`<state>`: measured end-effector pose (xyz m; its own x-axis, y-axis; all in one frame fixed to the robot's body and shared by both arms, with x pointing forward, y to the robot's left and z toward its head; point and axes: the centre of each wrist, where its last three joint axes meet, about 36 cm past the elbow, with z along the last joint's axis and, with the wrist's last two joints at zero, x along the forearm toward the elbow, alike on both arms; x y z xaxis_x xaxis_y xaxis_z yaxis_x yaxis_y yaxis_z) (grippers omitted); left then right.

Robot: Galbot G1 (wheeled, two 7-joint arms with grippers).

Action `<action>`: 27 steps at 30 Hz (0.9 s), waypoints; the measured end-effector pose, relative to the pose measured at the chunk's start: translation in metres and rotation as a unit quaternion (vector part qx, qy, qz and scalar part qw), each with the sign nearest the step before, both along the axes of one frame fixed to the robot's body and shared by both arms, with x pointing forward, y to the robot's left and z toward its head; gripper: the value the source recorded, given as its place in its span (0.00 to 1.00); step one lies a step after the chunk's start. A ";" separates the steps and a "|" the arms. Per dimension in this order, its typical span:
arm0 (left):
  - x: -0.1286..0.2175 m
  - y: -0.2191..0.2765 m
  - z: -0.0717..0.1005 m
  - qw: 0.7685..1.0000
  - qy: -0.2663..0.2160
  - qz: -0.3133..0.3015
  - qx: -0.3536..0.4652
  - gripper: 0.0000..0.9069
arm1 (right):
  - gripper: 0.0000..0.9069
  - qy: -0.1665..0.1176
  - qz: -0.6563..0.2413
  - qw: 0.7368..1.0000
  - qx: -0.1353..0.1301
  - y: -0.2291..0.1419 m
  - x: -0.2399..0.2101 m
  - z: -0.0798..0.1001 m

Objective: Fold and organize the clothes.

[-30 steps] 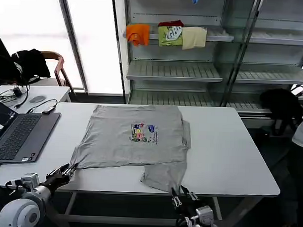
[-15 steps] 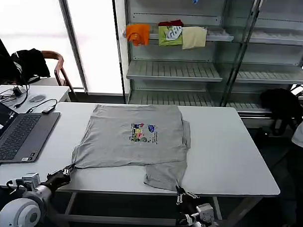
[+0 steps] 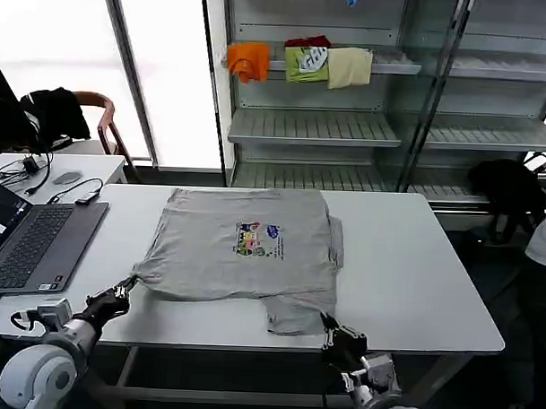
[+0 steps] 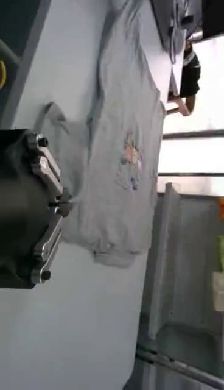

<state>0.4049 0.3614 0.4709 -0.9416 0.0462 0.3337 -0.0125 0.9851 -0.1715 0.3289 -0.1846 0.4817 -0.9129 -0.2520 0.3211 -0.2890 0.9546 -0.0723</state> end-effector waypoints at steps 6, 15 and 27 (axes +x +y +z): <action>0.019 -0.006 0.005 1.000 -0.018 0.012 -0.006 0.01 | 0.00 -0.020 0.000 1.000 0.002 0.000 0.021 0.001; 0.046 -0.016 0.009 0.999 -0.030 0.023 -0.009 0.00 | 0.00 -0.054 -0.002 0.999 -0.007 0.001 0.062 0.006; 0.091 -0.030 0.004 0.999 -0.028 0.042 -0.004 0.01 | 0.00 -0.091 -0.009 0.995 -0.027 -0.001 0.129 0.004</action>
<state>0.4960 0.3315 0.4754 -0.9595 -0.0310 0.2800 -0.0846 0.9798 -0.1814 0.4578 -0.1857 0.4858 -0.9612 -0.2230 0.1626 -0.2503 0.9527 -0.1725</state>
